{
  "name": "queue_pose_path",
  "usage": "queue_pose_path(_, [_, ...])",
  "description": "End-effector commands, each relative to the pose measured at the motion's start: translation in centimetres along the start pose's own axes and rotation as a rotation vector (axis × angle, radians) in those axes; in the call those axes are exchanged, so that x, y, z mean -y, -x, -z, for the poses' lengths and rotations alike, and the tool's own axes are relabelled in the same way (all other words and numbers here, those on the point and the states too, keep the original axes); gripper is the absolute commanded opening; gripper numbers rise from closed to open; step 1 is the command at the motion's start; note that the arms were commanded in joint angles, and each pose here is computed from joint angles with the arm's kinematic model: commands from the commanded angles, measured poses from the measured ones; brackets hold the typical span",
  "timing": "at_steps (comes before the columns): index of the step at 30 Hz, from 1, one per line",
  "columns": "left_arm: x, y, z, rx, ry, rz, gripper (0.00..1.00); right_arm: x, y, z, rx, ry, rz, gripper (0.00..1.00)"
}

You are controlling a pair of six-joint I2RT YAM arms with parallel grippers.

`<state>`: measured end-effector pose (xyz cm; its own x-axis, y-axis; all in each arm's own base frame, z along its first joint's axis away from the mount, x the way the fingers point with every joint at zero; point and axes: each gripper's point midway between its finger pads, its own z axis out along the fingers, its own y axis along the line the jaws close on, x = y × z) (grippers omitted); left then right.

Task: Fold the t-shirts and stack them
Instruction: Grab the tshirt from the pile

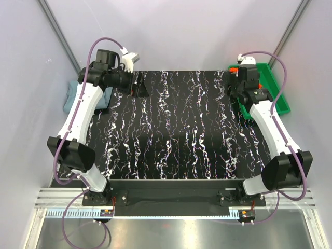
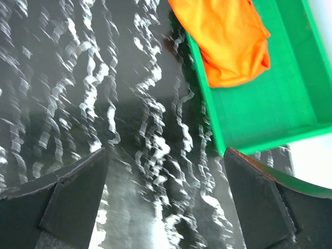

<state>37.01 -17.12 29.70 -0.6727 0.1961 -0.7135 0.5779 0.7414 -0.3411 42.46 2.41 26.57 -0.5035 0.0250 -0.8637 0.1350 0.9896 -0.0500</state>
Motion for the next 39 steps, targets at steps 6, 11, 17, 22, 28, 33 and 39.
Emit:
queue_pose_path(6, [2.8,0.5,-0.1,-0.009,-0.156,0.066,0.99,3.9,3.4,1.8,0.040,-0.149,0.260,1.00])
queue_pose_path(11, [-2.6,0.5,-3.3,0.004,0.057,0.138,0.99,1.9,4.6,-0.5,-0.007,-0.090,0.182,1.00])
queue_pose_path(17, [-5.5,0.9,-2.7,0.101,0.040,0.310,0.99,1.9,5.4,-7.9,-0.009,-0.044,0.121,0.93])
queue_pose_path(22, [-8.7,-1.2,-1.2,0.083,0.088,0.495,0.99,3.6,4.2,-13.3,-0.069,-0.050,0.042,0.90])
queue_pose_path(28, [-11.6,-1.8,1.9,0.091,0.162,0.416,0.99,7.1,4.4,-19.6,-0.079,-0.058,-0.006,0.88])
queue_pose_path(33, [-12.1,-1.3,2.5,0.073,0.177,0.313,0.99,6.7,5.3,-21.8,-0.037,-0.005,0.003,0.88])
queue_pose_path(39, [-12.4,-2.5,2.2,0.058,0.191,0.293,0.99,3.0,3.1,-24.1,-0.092,0.186,-0.057,0.86])
